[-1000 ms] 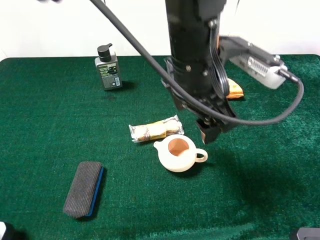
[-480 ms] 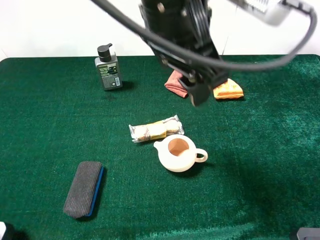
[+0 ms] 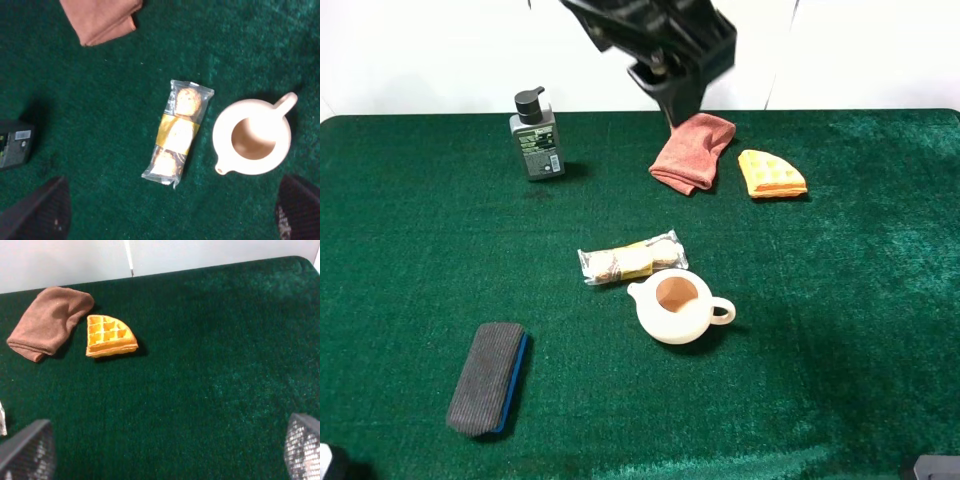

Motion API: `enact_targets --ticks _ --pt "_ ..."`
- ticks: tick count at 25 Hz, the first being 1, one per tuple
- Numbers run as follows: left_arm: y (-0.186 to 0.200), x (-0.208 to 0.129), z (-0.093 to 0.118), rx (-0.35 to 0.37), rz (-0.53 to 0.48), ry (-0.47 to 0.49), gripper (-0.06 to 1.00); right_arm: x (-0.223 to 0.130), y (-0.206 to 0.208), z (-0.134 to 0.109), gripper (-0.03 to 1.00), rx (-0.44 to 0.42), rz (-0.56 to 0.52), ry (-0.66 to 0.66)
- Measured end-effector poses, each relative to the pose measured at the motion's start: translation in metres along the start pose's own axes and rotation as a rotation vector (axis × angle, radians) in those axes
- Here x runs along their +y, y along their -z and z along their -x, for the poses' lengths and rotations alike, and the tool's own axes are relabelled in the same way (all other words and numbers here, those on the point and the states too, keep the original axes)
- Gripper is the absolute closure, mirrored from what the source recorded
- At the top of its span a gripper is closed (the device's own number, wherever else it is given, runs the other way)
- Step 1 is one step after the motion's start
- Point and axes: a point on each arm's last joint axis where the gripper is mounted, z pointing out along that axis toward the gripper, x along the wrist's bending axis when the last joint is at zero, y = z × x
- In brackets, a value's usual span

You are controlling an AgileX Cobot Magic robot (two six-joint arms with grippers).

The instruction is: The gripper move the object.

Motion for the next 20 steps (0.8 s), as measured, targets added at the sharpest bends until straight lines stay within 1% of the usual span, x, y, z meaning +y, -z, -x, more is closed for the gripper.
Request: enact_targets --ticks 4,9,13,16,20 --pt "0.012 -0.006 -0.012 0.021 0.017 0.025 0.09 0.0 0.0 0.0 0.27 0.0 0.0 0.0" --pt "0.024 -0.024 -0.026 0.042 0.009 0.061 0.06 0.0 0.0 0.0 0.27 0.0 0.0 0.0" --pt "0.033 -0.048 -0.034 0.057 -0.014 0.081 0.05 0.0 0.0 0.0 0.27 0.0 0.0 0.0" --pt "0.039 -0.069 -0.039 0.067 -0.035 0.098 0.0 0.0 0.0 0.0 0.27 0.0 0.0 0.0" --pt "0.051 -0.101 -0.039 0.074 -0.051 0.111 -0.03 0.0 0.0 0.0 0.27 0.0 0.0 0.0"
